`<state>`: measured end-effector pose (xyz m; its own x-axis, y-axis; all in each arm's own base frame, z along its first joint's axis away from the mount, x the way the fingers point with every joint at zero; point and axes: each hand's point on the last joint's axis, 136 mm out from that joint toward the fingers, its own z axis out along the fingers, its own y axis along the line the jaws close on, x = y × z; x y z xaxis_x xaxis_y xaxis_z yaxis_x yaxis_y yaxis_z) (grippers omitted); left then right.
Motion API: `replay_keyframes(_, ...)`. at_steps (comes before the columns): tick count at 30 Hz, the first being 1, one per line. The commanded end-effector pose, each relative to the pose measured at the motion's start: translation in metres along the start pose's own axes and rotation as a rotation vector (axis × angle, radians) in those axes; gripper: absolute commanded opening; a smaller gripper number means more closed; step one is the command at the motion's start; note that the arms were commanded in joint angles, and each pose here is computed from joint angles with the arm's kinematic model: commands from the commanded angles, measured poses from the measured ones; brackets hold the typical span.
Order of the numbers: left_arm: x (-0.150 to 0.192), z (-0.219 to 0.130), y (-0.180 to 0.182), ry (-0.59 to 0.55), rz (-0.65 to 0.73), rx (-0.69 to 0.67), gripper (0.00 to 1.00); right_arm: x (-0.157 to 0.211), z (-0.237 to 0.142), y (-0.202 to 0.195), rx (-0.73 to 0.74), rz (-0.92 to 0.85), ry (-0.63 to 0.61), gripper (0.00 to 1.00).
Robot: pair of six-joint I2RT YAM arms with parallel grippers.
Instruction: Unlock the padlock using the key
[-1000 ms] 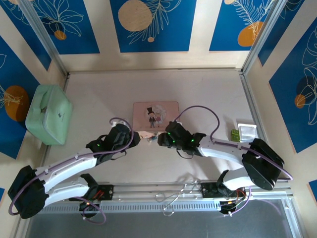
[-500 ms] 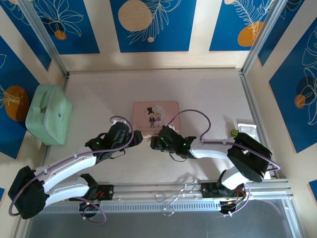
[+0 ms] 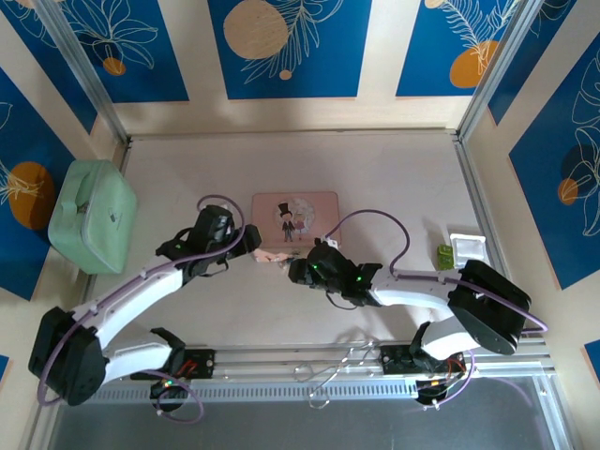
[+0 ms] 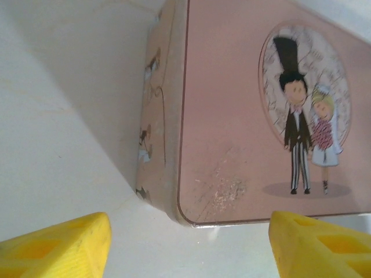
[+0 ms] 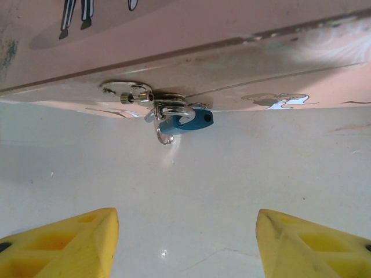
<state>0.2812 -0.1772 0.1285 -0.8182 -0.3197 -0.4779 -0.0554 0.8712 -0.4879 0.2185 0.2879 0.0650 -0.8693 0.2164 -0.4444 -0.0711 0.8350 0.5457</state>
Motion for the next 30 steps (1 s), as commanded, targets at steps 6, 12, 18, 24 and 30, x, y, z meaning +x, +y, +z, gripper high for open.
replay_keyframes(6,0.013,0.031,-0.005,0.083,-0.026,0.073,0.72,-0.003,0.008,0.007,-0.001,0.005,0.006,0.72)
replay_keyframes(12,0.014,0.043,0.003,0.096,-0.047,0.053,0.65,-0.008,0.016,0.018,-0.018,-0.007,-0.001,0.71)
replay_keyframes(18,0.021,0.047,0.01,0.114,-0.055,0.046,0.58,-0.012,0.036,0.021,-0.01,0.008,0.012,0.65)
replay_keyframes(24,0.029,0.047,0.015,0.132,-0.071,0.043,0.54,-0.02,0.045,0.012,0.029,0.064,-0.029,0.61)
replay_keyframes(30,0.034,0.044,0.018,0.139,-0.075,0.043,0.52,-0.014,0.055,0.007,0.047,0.044,-0.007,0.58)
